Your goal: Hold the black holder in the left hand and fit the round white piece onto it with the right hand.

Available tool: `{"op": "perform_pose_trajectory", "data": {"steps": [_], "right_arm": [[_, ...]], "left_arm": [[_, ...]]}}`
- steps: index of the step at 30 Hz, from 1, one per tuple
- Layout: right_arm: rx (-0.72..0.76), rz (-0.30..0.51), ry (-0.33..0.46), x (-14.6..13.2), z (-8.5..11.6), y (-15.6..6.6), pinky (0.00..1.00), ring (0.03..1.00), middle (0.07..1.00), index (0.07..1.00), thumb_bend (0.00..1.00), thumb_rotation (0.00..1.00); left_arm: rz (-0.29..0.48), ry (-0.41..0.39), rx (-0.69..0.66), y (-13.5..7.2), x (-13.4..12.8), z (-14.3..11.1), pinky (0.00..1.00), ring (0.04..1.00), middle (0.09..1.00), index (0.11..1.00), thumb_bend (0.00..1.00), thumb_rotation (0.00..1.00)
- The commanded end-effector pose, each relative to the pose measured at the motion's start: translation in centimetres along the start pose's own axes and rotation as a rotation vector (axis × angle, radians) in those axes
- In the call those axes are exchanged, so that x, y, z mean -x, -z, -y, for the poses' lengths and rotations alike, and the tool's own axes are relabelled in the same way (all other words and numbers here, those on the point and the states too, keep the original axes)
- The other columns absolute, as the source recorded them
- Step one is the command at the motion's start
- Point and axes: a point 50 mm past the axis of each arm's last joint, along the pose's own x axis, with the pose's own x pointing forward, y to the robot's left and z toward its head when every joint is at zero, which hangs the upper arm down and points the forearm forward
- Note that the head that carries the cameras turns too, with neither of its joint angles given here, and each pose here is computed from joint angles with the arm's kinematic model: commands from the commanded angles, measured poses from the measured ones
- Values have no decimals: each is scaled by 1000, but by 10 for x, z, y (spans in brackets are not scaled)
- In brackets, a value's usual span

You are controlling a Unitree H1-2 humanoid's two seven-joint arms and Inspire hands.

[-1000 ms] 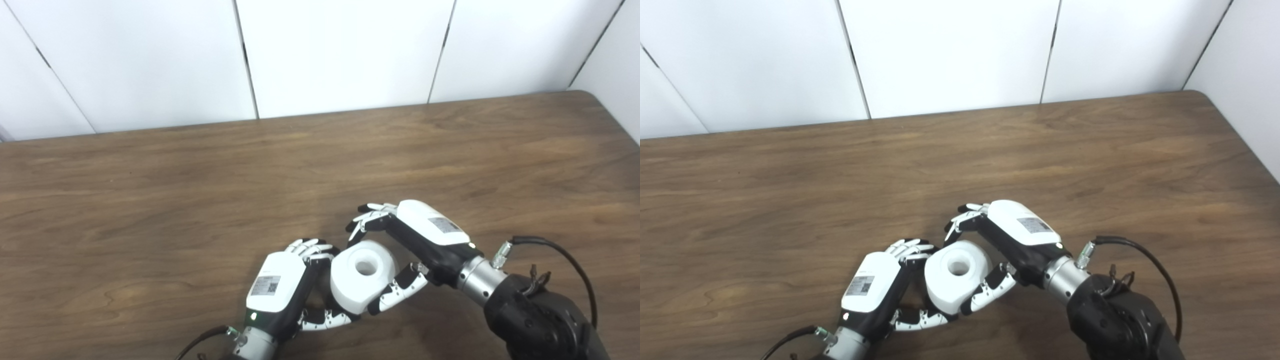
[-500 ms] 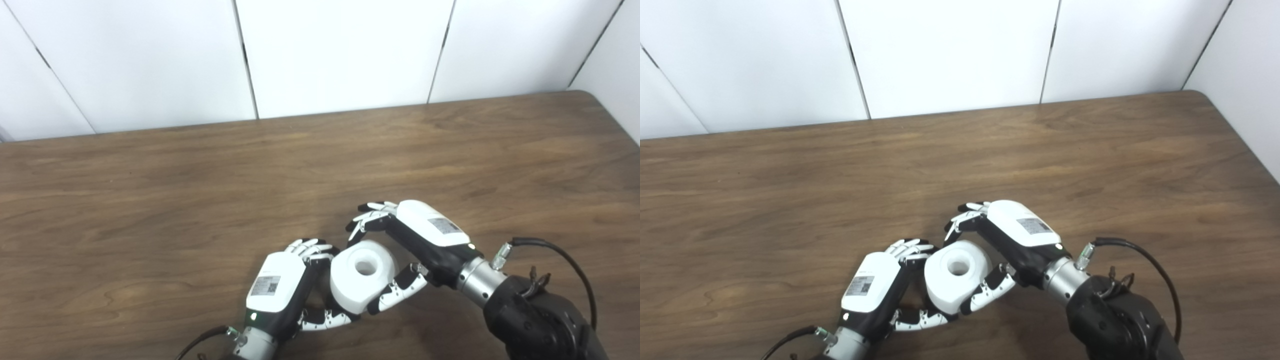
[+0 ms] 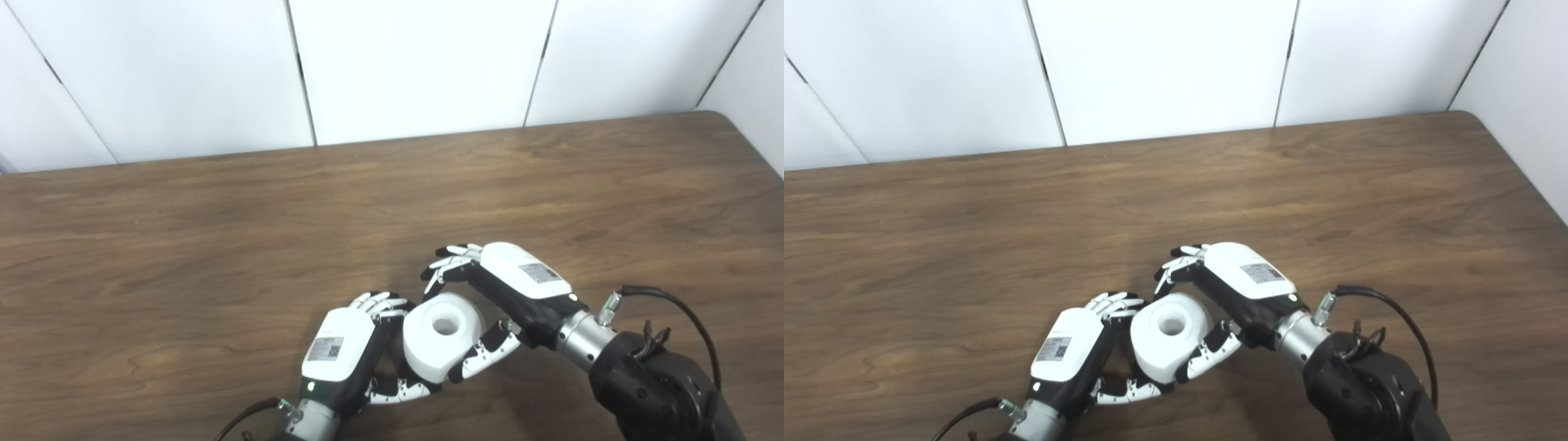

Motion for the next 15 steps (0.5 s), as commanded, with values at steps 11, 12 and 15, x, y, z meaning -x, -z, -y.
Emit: {"op": "perform_pose_trajectory", "data": {"steps": [11,12,15], "right_arm": [[46,-39,-97,2,4,8,1000,977,856,686,1000,326],[46,-39,-98,2,4,8,1000,979,858,688,1000,328],[45,-41,-106,1,5,8,1000,987,866,693,1000,328]], "left_arm": [[-65,101,-15,8,5,15,882,858,785,488,518,45],[-65,101,-17,9,5,15,886,861,786,488,518,45],[-65,103,-21,9,5,15,887,861,786,488,518,45]]}}
